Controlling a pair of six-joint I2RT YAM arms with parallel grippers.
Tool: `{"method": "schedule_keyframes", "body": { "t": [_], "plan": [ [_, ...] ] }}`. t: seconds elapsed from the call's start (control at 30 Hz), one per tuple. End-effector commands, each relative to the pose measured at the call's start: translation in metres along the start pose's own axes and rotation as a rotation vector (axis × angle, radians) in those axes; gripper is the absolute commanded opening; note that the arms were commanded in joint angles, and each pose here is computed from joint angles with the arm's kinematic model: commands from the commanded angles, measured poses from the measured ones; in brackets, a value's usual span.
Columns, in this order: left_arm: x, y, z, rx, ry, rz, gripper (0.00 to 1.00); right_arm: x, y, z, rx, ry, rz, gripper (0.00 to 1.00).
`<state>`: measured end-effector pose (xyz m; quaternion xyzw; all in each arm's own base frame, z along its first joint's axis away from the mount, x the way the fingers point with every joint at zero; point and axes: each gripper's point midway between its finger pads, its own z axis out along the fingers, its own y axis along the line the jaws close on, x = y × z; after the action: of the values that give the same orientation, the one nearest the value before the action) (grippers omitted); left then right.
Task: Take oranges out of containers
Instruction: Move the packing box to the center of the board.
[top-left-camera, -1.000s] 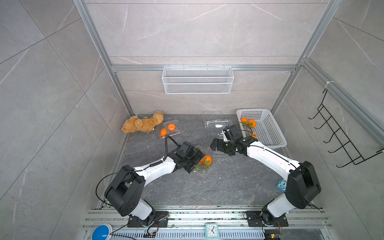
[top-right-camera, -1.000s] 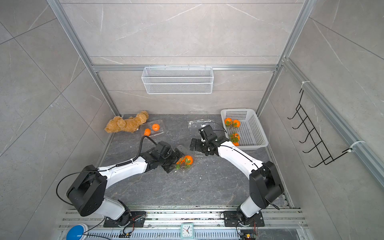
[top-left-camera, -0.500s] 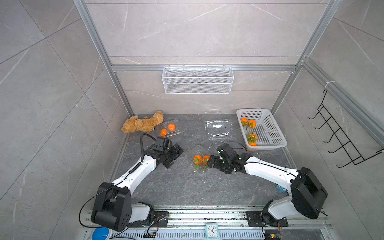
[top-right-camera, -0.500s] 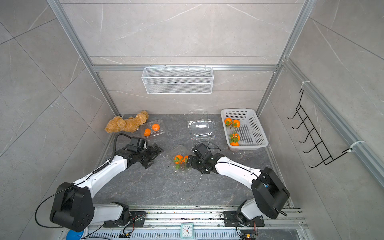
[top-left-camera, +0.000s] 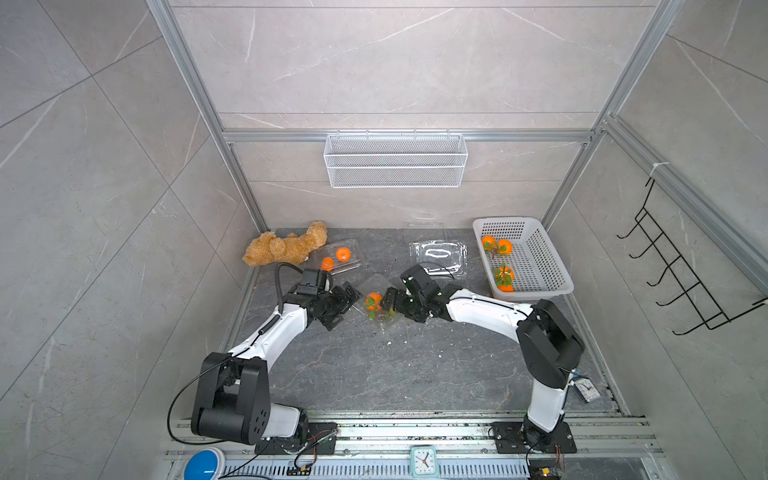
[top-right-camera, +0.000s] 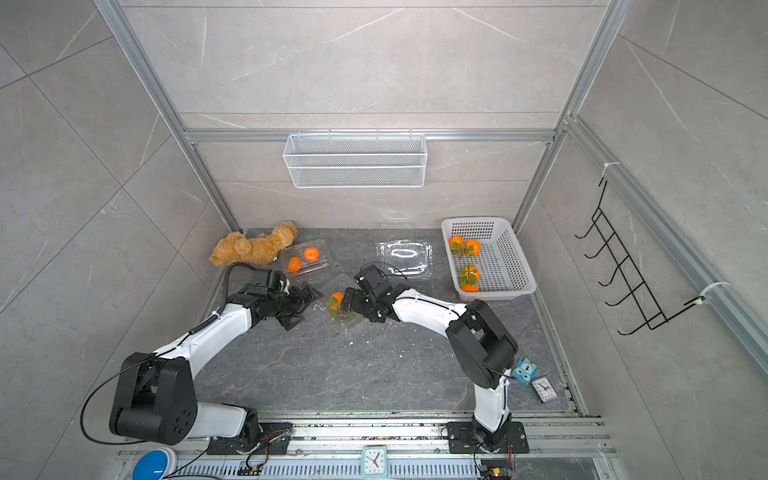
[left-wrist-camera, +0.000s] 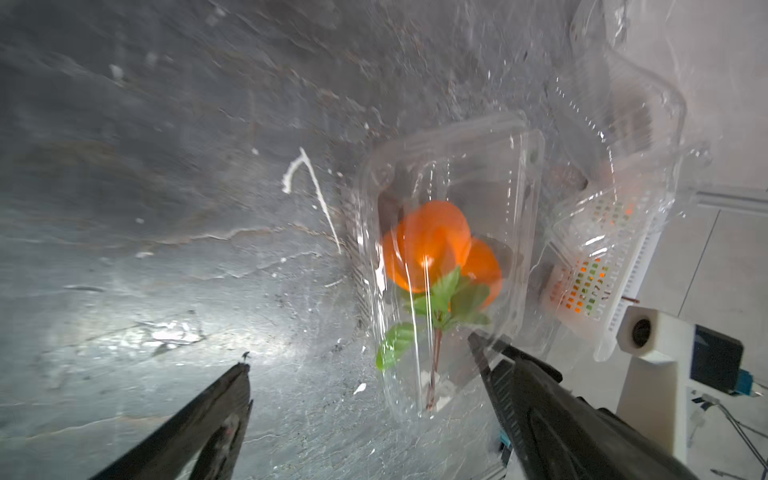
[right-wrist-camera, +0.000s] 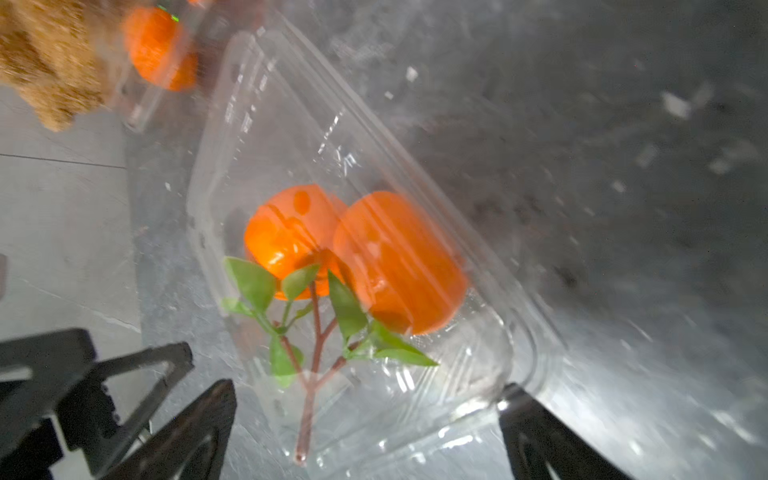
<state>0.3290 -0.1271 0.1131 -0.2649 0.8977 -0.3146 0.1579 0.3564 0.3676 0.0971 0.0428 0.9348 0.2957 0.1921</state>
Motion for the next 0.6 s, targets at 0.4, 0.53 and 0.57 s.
{"method": "schedule_keyframes", "body": {
  "t": [0.4,0.53,0.57],
  "plan": [
    [-0.087,-0.004,-0.014,-0.178,-0.202,0.102,1.00,-0.020,0.016,0.017,-0.024,-0.003,-0.106,1.00],
    [-0.111,-0.014,0.013,-0.177,-0.195,0.165,1.00,-0.011,0.018,0.027,-0.072,0.031,-0.094,1.00],
    [-0.114,-0.017,0.021,-0.165,-0.183,0.179,1.00,-0.010,0.019,0.029,-0.087,0.031,-0.094,1.00]
  ]
}}
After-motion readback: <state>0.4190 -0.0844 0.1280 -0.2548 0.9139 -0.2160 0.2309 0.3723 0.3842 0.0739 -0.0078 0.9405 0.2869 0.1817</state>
